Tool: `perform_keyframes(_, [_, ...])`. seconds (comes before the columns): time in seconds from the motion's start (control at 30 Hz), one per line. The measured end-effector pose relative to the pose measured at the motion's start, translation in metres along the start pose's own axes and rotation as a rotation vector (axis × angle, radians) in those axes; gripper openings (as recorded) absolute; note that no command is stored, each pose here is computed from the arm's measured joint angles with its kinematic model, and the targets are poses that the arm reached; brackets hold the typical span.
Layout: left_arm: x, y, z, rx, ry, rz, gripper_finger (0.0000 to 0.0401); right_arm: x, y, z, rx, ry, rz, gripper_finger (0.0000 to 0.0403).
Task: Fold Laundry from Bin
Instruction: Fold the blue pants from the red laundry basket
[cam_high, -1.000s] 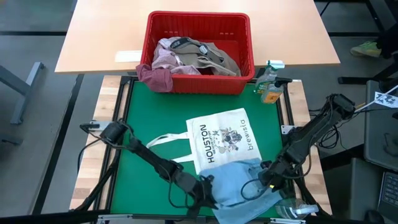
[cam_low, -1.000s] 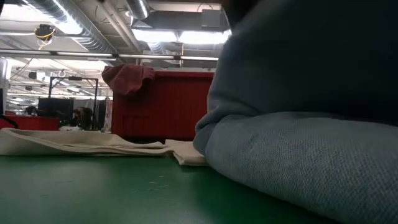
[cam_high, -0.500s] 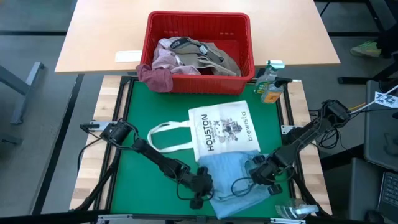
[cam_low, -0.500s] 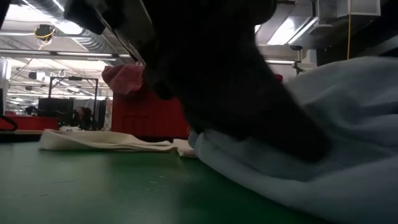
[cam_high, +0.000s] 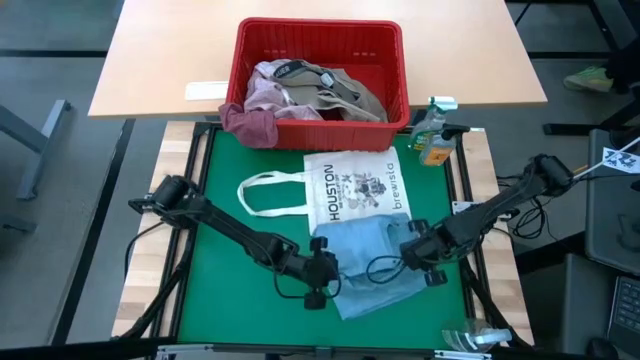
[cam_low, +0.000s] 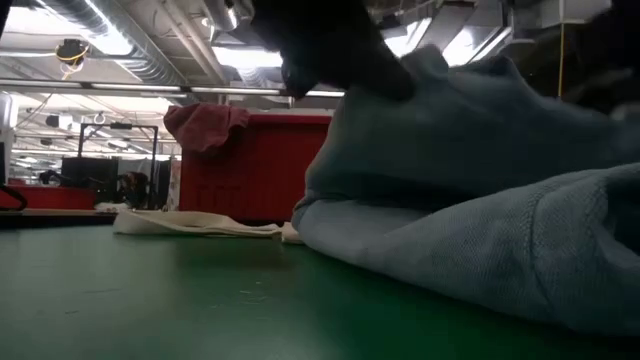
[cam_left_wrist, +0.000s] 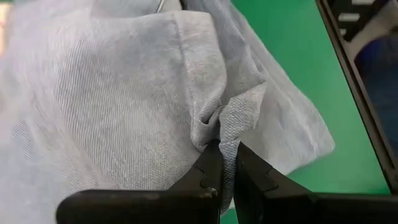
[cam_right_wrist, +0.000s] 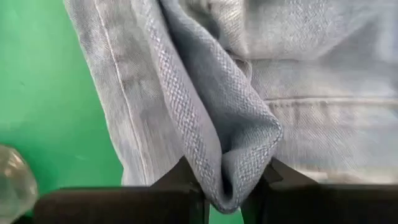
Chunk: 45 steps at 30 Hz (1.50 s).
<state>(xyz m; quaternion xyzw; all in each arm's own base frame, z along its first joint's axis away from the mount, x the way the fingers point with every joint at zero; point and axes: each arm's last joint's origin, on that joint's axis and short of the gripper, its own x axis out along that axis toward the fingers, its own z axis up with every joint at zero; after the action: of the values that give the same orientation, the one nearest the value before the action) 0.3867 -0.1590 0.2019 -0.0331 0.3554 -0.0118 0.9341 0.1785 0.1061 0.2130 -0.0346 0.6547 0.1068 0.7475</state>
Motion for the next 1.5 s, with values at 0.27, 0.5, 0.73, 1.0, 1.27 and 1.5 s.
perform_keyframes(0.27, [-0.009, -0.005, 0.020, -0.048, -0.175, -0.046, 0.0012, -0.045, -0.006, -0.015, 0.120, -0.093, -0.061, 0.0053])
perform_keyframes(0.5, [-0.011, -0.007, 0.030, -0.077, -0.278, -0.090, 0.0012, -0.059, -0.010, -0.026, 0.137, -0.157, -0.049, 0.0053])
perform_keyframes(0.73, [-0.011, -0.011, 0.030, -0.073, -0.281, -0.140, 0.0012, -0.062, -0.009, -0.033, 0.120, -0.165, -0.006, 0.0053])
perform_keyframes(1.0, [0.006, -0.021, 0.020, -0.061, -0.278, -0.189, 0.0019, -0.032, 0.014, -0.054, 0.030, -0.043, 0.052, 0.0053])
perform_keyframes(1.27, [0.023, -0.026, 0.011, -0.055, -0.275, -0.236, 0.0020, -0.013, 0.038, -0.058, 0.029, -0.083, 0.138, 0.0053])
perform_keyframes(1.5, [0.031, -0.029, 0.006, -0.084, -0.277, -0.251, 0.0021, -0.004, 0.053, -0.063, -0.039, -0.010, 0.146, 0.0053])
